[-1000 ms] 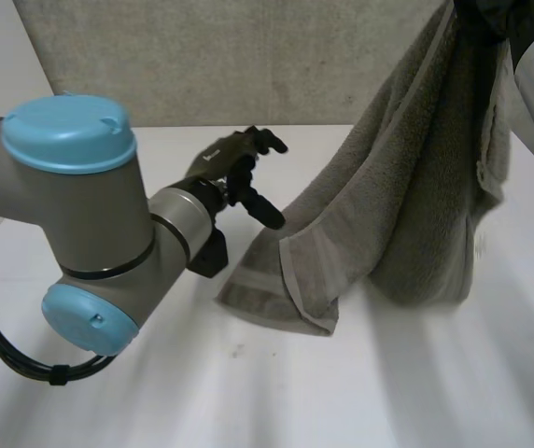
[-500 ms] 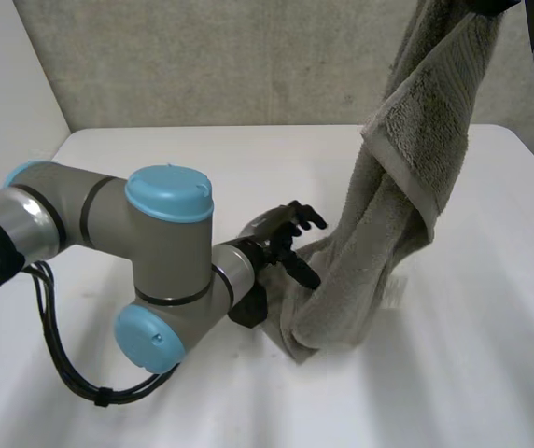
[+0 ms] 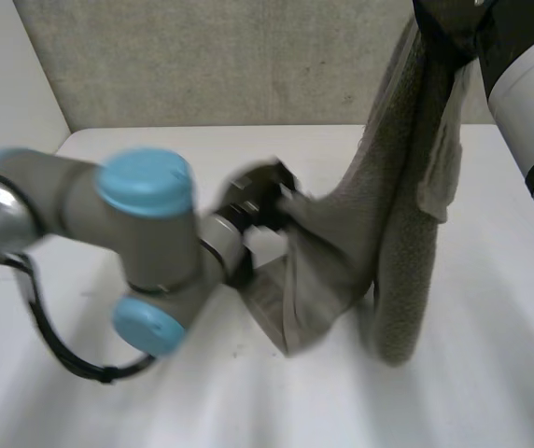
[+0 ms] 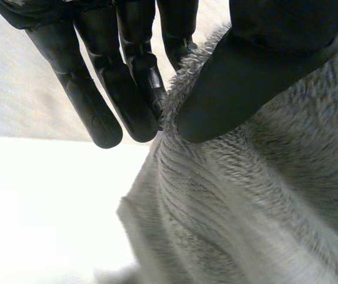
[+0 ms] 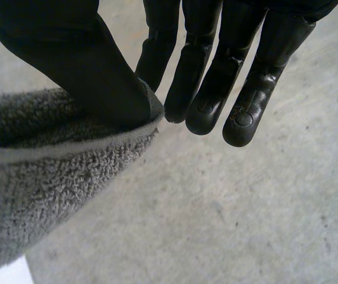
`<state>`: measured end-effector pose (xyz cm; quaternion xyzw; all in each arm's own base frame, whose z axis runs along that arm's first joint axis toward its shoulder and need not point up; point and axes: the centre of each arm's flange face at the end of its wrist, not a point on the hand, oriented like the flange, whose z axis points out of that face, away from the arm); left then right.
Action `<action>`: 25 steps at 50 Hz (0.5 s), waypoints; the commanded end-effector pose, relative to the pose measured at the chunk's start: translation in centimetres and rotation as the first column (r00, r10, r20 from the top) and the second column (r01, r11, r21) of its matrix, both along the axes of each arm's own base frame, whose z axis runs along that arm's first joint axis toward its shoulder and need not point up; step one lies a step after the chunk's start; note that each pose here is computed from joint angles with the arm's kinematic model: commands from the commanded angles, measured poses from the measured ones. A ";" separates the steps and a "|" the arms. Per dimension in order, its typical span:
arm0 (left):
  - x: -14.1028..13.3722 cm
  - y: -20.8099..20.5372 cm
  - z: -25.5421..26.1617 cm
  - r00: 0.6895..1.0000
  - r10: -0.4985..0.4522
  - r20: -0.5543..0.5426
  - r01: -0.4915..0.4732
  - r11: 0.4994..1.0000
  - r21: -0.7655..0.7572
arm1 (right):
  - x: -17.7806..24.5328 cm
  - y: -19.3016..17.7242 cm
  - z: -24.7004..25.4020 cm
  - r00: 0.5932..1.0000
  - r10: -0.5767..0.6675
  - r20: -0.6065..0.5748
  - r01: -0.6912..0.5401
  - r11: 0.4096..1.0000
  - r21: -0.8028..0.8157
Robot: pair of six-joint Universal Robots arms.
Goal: Fold the laundry
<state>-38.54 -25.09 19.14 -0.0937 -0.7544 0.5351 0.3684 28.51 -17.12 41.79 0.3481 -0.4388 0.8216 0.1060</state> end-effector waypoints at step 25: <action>15.1 7.1 5.0 0.621 0.150 0.769 0.247 0.894 -0.374 | -3.4 -0.6 -21.4 0.881 0.195 -0.431 0.183 0.700 0.690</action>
